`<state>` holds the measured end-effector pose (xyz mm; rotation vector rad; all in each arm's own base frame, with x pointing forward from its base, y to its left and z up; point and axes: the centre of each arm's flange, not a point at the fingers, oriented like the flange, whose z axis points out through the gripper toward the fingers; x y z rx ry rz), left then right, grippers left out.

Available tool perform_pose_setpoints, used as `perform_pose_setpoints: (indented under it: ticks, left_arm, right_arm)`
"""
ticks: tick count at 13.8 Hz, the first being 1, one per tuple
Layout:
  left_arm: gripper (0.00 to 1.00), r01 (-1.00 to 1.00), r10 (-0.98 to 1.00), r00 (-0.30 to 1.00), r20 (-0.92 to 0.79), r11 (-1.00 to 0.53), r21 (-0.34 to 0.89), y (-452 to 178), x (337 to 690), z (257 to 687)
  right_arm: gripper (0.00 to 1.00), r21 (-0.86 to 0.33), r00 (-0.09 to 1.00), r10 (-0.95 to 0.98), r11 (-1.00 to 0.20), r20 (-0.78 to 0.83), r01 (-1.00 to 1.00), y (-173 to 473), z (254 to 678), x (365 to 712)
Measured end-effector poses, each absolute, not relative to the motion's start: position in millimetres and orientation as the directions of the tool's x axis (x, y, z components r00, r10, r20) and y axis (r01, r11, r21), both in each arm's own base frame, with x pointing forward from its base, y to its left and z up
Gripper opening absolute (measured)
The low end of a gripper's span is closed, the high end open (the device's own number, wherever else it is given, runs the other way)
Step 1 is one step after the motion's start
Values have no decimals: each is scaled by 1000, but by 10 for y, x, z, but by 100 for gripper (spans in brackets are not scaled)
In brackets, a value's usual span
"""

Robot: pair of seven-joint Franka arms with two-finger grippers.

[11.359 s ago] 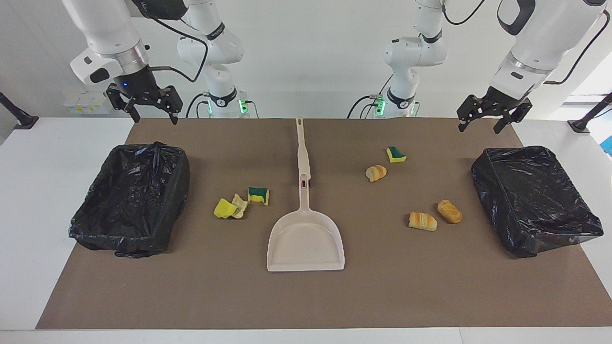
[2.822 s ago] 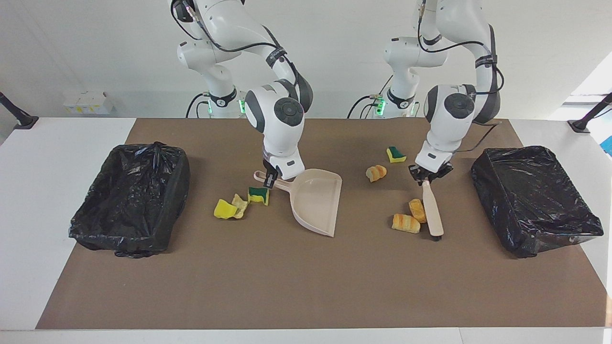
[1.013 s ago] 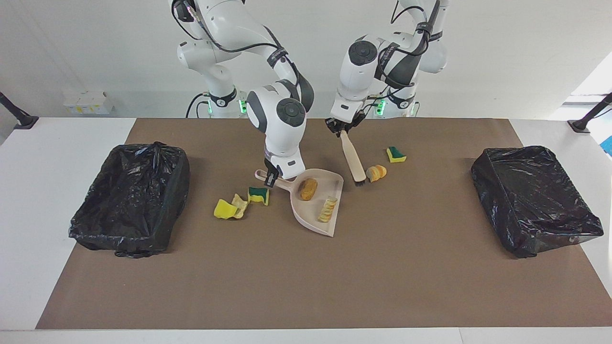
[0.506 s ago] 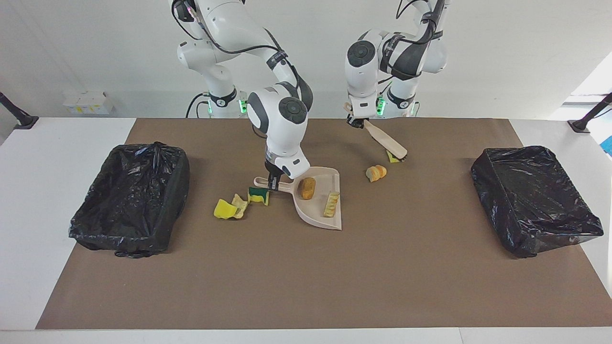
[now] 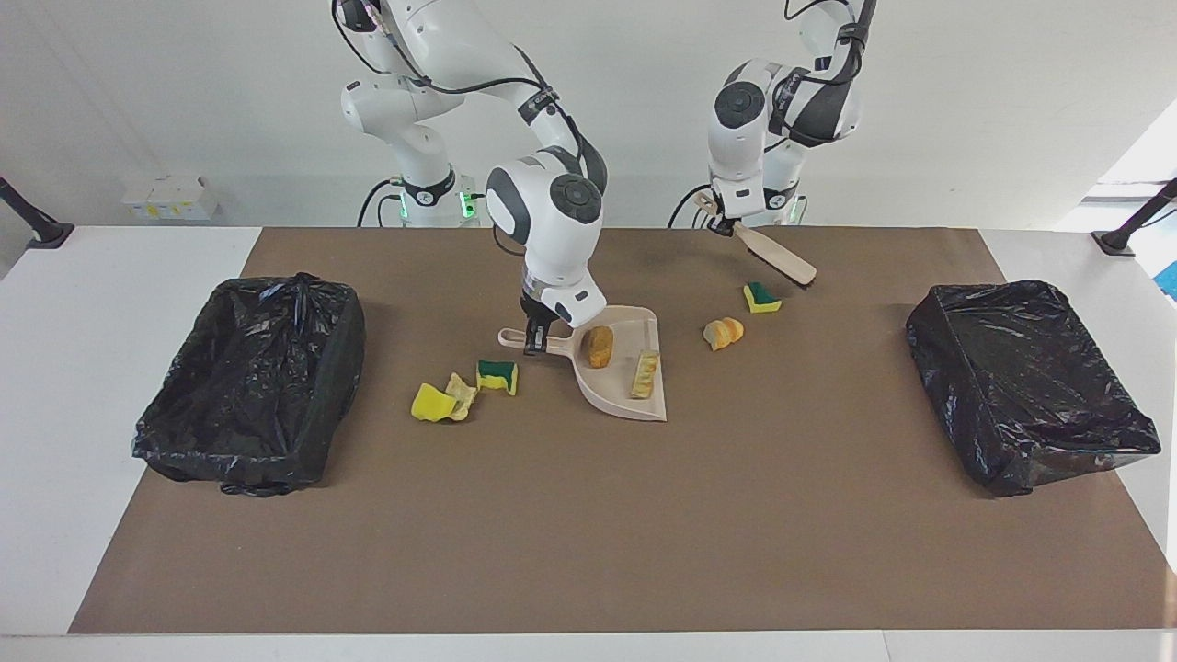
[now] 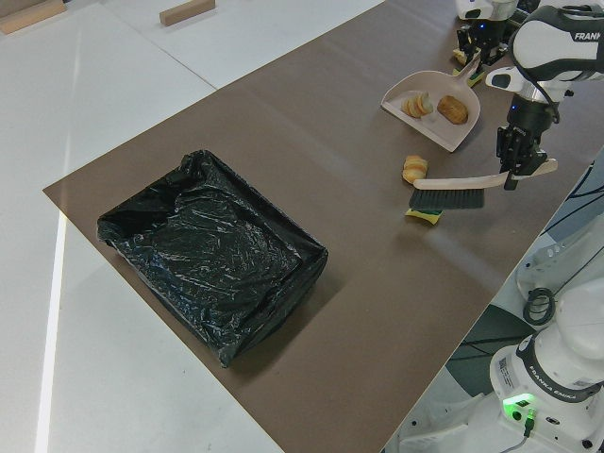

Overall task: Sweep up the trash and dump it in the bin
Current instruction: 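Sweep the bread crusts into the dustpan with the brush in the left gripper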

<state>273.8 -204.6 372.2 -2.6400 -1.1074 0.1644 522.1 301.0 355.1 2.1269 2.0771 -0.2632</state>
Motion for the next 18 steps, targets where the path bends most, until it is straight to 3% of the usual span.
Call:
perform_pose_setpoints:
  ticks: [5,9,18]
  left_arm:
    - [26,692,703,711,14,-697,-187,-2101,2782,3581]
    - [26,598,604,797,0,-789,-138,-2212,2917,3420]
    - [26,470,470,883,8,-882,33,-3023,3614,3571]
  right_arm:
    - [31,-10,17,972,-20,-235,1000,3086,3543,5159]
    - [31,-11,18,972,-22,-236,1000,3081,3539,5159]
    - [31,-13,25,971,-29,-238,999,3037,3524,5175]
